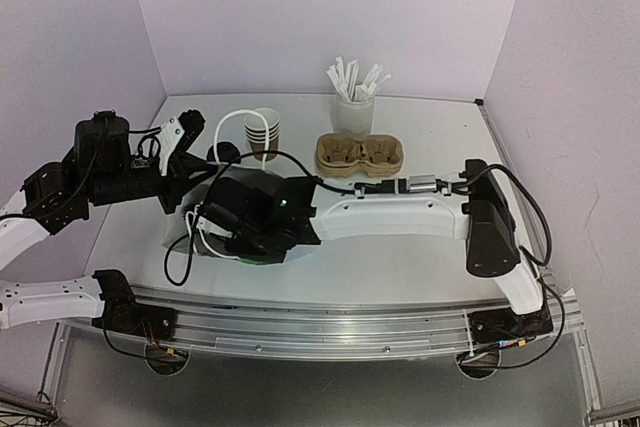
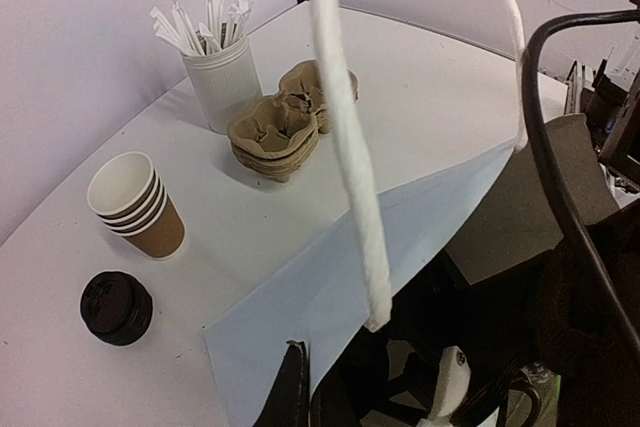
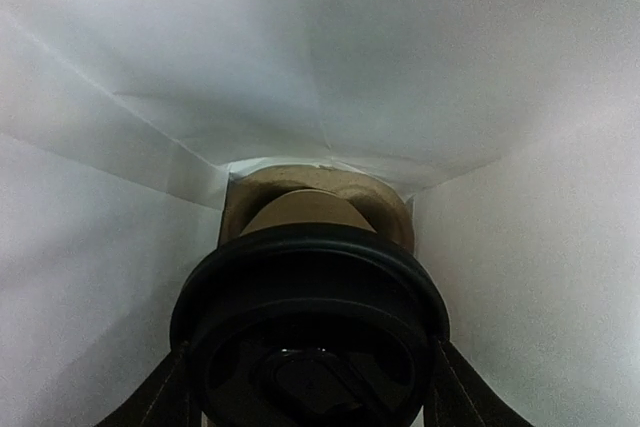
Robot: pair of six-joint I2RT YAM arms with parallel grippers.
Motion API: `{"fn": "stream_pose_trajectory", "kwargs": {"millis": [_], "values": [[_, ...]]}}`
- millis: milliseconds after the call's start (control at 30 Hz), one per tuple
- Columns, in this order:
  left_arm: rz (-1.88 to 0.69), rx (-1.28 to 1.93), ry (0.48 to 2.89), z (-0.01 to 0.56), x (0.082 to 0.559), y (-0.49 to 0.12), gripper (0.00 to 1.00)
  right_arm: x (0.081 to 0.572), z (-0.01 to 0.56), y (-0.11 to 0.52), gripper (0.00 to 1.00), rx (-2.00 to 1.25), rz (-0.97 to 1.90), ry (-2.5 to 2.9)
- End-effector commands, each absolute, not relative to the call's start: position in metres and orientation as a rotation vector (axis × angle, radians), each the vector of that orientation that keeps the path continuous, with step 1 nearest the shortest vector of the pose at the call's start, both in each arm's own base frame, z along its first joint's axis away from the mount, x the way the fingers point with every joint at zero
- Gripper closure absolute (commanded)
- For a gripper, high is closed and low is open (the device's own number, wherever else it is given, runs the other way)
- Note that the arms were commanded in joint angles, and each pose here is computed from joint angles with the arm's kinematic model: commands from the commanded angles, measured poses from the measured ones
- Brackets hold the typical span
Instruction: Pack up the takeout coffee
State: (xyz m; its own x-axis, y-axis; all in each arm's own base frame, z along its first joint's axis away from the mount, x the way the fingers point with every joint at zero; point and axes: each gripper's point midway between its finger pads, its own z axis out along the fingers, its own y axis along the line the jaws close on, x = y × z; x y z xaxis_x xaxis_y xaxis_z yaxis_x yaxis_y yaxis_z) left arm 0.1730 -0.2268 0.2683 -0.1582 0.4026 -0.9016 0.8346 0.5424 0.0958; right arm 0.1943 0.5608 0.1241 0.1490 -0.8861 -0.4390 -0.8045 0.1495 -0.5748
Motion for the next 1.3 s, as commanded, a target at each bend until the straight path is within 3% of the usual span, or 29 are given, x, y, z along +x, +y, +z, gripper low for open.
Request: {"fn": "stream_pose_trajectory", "kwargs": {"millis": [0,500,867,1100,1267], "values": [[-0.664,1.008,1.712,0.295,0.160,-0.234,1.00,0.208,0.055,0.519,0.85,-1.735,-0.246,1.886],[-0.712,1.015,1.713,0.293,0.156,-0.239,1.00,0.202,-0.014,0.496,0.82,-1.837,-0.338,2.044],[-0.728,1.013,1.729,0.287,0.154,-0.239,1.00,0.214,0.084,0.558,0.81,-1.662,-0.314,1.784],[-0.719,1.011,1.729,0.285,0.156,-0.239,1.00,0.214,0.098,0.561,0.72,-1.586,-0.358,1.753],[-0.713,1.012,1.733,0.285,0.156,-0.239,1.00,0.217,0.097,0.565,0.59,-1.558,-0.356,1.755]]}}
